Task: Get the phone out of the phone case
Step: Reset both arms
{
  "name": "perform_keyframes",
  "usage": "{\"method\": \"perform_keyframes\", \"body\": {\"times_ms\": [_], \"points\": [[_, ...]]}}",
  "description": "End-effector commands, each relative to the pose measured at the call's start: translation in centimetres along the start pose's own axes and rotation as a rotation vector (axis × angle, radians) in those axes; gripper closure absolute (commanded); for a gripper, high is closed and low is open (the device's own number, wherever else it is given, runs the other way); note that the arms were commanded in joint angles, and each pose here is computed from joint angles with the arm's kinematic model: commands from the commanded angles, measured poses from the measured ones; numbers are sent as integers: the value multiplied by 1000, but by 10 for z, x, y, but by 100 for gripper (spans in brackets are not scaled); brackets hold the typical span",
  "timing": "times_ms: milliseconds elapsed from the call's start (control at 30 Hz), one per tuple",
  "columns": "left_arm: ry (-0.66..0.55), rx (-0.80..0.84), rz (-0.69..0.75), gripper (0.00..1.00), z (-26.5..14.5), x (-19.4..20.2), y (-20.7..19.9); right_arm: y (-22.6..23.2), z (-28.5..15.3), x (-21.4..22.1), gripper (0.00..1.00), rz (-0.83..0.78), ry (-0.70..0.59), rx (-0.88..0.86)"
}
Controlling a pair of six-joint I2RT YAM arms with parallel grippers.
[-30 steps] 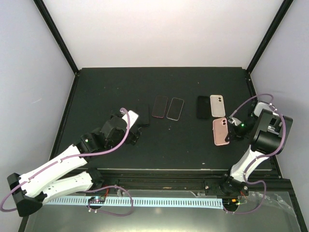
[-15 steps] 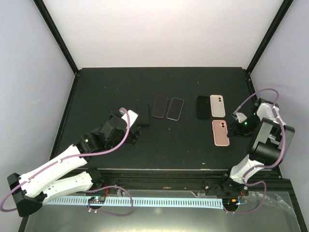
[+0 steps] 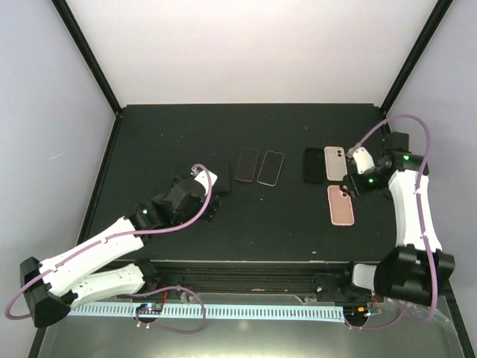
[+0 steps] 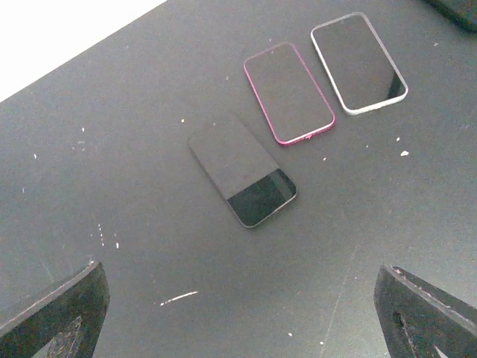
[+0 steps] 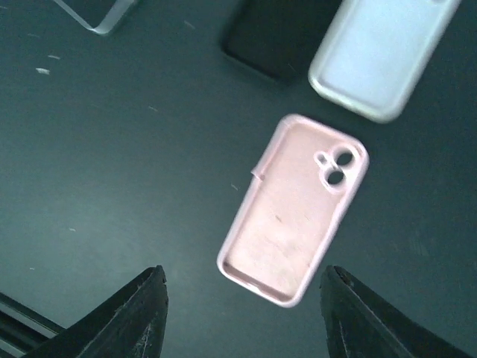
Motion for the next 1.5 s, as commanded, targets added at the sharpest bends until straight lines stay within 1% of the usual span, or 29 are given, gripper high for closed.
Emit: {"method": "perform_keyframes", "body": {"times_ms": [0, 67, 133, 233, 300, 367, 400, 433, 467, 500, 567, 633, 767, 800, 833, 900, 1067, 1300, 1367, 1467], "points": [[51, -53, -66, 1, 3, -11, 14, 52, -18, -17, 43, -151, -148, -17], [83, -77, -109, 1, 2, -14, 29, 73, -30, -26, 42, -196, -239, -25], [75, -97, -169, 1, 0, -17, 45, 87, -47, -38, 42, -200, -358, -54], [4, -117, -261, 1, -5, -17, 64, 96, -73, -55, 41, -151, -535, -85], [-51, -141, -271, 1, -9, -13, 71, 99, -83, -61, 42, -129, -644, -104], [-98, -194, -239, 1, -9, -4, 75, 93, -66, -55, 43, -92, -715, -113], [-107, -235, -240, 1, -10, 2, 78, 92, -61, -52, 41, -83, -754, -118], [-116, -246, -239, 1, -12, 5, 79, 90, -55, -48, 35, -76, -784, -122], [-119, -252, -239, 1, -15, 6, 81, 90, -53, -44, 27, -77, -807, -127], [-118, -258, -246, 1, -19, 7, 82, 91, -54, -41, 23, -93, -822, -124], [-136, -275, -260, 1, -25, 9, 85, 94, -64, -36, 21, -138, -845, -102], [-168, -284, -264, 1, -30, 10, 86, 97, -73, -32, 19, -149, -875, -108], [-203, -305, -270, 1, -38, 11, 89, 97, -93, -27, 18, -93, -1025, -110], [-204, -306, -270, 1, -39, 11, 89, 96, -97, -25, 6, -83, -1046, -100], [-202, -306, -269, 1, -39, 12, 89, 94, -100, -24, 1, -63, -1063, -92], [-194, -303, -266, 1, -38, 13, 89, 92, -104, -24, 0, -24, -1090, -86], [-192, -296, -259, 1, -38, 13, 88, 86, -111, -26, 0, 50, -1107, -63], [-172, -280, -232, 1, -37, 12, 86, 53, -122, -28, 0, 218, -1175, 145], [-165, -278, -229, 1, -36, 13, 85, 52, -120, -29, 0, 215, -1170, 152], [-166, -275, -229, 1, -36, 13, 85, 57, -117, -29, 0, 186, -1155, 114]]}}
Point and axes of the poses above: each gripper's point midway between its finger pads, its own z axis out along the fingers, its own y axis along the line the jaws close on, x = y × z, the point moved 4 cm from there along -z, back along the fingers, and after that the axes turned 12 degrees about z, right-handed, at the moved point
